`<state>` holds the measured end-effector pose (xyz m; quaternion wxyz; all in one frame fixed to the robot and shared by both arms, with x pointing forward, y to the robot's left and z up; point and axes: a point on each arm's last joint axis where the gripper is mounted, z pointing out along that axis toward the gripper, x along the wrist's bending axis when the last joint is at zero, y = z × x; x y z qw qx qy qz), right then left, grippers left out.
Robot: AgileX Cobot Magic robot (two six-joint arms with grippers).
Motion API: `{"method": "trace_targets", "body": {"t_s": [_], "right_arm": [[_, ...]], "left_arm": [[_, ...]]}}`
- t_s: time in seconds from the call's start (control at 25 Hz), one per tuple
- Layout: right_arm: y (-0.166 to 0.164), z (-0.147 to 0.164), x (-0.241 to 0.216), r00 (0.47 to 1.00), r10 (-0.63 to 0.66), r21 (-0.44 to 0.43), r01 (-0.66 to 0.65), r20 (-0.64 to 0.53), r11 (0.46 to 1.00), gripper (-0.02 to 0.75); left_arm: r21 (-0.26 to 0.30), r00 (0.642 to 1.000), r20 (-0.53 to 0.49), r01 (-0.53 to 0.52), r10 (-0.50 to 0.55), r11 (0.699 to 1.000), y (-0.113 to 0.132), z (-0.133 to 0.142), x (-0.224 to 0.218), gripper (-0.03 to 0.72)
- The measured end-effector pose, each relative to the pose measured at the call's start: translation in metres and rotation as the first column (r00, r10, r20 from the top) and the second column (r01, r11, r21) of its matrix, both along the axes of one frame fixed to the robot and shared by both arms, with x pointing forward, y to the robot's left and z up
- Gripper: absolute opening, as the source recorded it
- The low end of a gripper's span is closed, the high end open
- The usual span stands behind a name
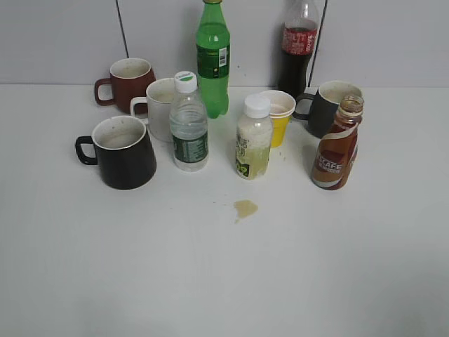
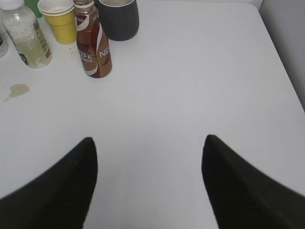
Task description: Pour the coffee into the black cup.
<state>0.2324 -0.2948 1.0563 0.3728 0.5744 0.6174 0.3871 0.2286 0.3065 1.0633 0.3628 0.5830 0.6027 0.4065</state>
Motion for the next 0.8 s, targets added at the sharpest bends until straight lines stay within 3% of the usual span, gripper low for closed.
{"method": "trace_targets", "body": {"t_s": [0.48, 0.8], "right_arm": [[0.0000, 0.0000, -0.0002, 1.000, 0.000, 0.000, 0.000, 0.001, 1.000, 0.514], [0.0000, 0.0001, 0.0030, 1.000, 0.000, 0.000, 0.000, -0.019, 1.000, 0.512]], "left_arm": [[0.000, 1.000, 0.000, 0.022, -0.022, 1.000, 0.0002, 0.0000, 0.0001, 0.241], [-0.004, 0.991, -0.013, 0.130, -0.130, 0.992, 0.0006, 0.0001, 0.0031, 0.241]]}}
